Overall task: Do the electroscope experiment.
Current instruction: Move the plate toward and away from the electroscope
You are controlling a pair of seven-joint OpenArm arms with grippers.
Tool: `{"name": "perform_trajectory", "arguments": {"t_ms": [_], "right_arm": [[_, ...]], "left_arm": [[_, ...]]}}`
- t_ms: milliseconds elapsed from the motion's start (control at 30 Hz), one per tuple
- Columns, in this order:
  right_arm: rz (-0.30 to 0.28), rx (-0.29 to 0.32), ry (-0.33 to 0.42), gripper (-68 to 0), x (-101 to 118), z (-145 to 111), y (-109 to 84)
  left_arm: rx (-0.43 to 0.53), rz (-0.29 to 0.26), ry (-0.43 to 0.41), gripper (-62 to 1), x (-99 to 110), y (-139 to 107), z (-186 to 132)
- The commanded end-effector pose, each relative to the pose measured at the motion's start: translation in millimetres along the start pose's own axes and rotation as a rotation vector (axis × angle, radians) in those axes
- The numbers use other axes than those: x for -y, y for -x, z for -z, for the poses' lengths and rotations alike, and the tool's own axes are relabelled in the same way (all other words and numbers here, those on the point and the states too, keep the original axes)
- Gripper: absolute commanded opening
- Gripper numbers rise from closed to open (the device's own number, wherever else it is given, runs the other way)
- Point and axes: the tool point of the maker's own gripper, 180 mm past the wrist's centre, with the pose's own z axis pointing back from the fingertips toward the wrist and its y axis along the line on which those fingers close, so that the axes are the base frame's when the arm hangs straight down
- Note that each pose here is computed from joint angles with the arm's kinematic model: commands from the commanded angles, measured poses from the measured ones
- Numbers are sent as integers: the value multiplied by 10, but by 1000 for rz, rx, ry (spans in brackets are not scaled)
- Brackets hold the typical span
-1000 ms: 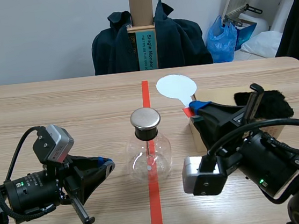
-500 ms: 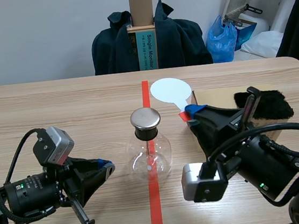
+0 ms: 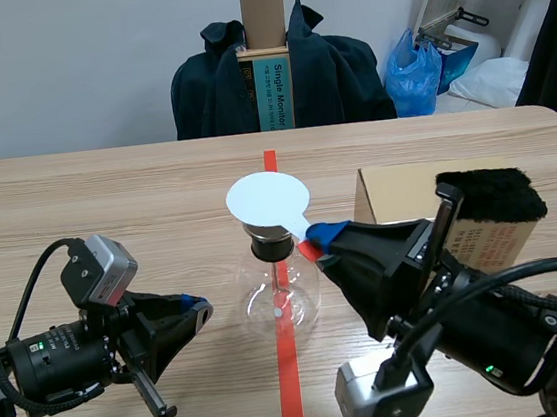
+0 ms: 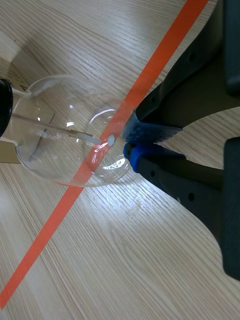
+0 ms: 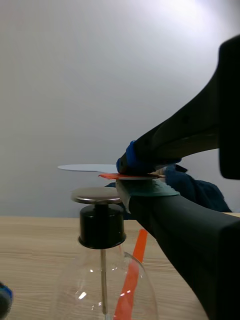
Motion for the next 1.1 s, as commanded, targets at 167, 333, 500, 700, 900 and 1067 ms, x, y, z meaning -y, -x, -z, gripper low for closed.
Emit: {"name": "perform_trajectory", "arguments": {"t_ms": [167,333,500,700,900,1067], "right_arm": [[-24,33,3,-667,47,3,-16],[-29,41,-17,-666,10,3,-30],[-34,45,-28,-666,-9,2,-36],[-38,39,-31,-666,-15,2,-25],[-39,-26,-30,-666,-11,2,93],[-41,-148,-28,-666,-2,-16,310]], "left_arm": [[49,5,-6,-590,-19,-145,23],[50,5,-6,-590,-19,-146,23],[50,5,-6,-590,-19,-146,23],[50,5,-6,-590,-19,-146,23],[50,5,-6,-590,-19,-146,23],[49,5,-6,-590,-19,-145,23]]}}
